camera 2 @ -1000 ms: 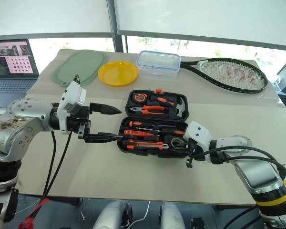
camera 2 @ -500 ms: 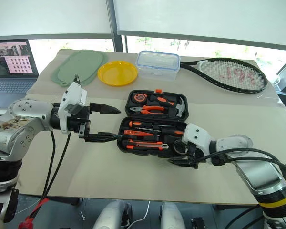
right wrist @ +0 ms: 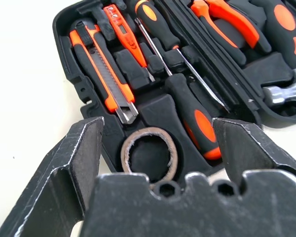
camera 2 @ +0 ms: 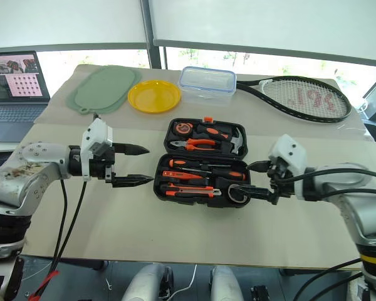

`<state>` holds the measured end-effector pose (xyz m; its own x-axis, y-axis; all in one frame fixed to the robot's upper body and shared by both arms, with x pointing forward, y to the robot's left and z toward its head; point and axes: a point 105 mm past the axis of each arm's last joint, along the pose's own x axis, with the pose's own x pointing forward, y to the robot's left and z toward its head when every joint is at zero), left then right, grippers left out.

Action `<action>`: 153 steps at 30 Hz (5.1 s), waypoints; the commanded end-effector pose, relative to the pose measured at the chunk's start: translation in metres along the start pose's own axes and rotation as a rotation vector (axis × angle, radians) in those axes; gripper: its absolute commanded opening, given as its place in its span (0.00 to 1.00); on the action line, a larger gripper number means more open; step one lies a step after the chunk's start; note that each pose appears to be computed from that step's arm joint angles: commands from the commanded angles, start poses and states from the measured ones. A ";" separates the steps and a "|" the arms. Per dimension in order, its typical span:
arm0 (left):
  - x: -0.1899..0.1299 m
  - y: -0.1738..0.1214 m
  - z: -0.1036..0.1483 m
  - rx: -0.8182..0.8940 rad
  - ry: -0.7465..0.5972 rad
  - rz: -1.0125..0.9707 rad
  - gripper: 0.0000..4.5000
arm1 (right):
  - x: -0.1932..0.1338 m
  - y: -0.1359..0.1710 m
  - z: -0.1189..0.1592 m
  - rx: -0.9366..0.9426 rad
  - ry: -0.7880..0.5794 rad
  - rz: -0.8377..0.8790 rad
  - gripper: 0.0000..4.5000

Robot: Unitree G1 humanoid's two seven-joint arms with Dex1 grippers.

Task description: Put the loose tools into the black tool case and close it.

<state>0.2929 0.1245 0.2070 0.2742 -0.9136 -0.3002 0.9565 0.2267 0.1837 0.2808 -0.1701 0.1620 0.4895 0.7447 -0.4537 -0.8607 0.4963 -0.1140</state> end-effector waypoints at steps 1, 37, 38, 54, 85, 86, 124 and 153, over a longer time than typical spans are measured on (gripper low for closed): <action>0.004 -0.011 0.021 0.082 -0.029 -0.063 1.00 | 0.014 0.007 0.002 -0.039 -0.016 0.011 0.68; -0.020 0.056 -0.068 -0.031 0.200 0.287 0.75 | -0.013 -0.078 -0.035 0.044 0.048 -0.384 0.00; -0.018 0.060 -0.075 -0.020 0.225 0.300 0.68 | -0.009 -0.078 -0.038 0.036 0.058 -0.374 0.00; 0.040 0.046 -0.074 -0.054 0.133 0.170 0.02 | 0.025 -0.080 -0.041 -0.030 0.078 -0.276 0.00; -0.050 -0.015 -0.137 -0.361 0.333 0.283 0.26 | -0.036 -0.003 -0.080 0.074 0.230 -0.177 0.26; -0.052 -0.007 -0.132 -0.404 0.309 0.313 0.34 | -0.039 -0.009 -0.075 0.082 0.218 -0.191 0.34; 0.027 0.048 -0.060 -0.750 0.034 0.277 0.00 | 0.035 -0.063 0.004 0.433 -0.053 -0.161 0.01; 0.005 0.037 -0.060 0.156 -0.151 0.761 0.00 | 0.018 -0.025 -0.023 -0.414 -0.197 -0.574 0.01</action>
<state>0.3351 0.1363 0.1423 0.7899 -0.6123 0.0333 0.5611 0.7436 0.3636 0.3157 -0.1845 0.1395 0.8828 0.4651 -0.0652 -0.4255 0.7333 -0.5302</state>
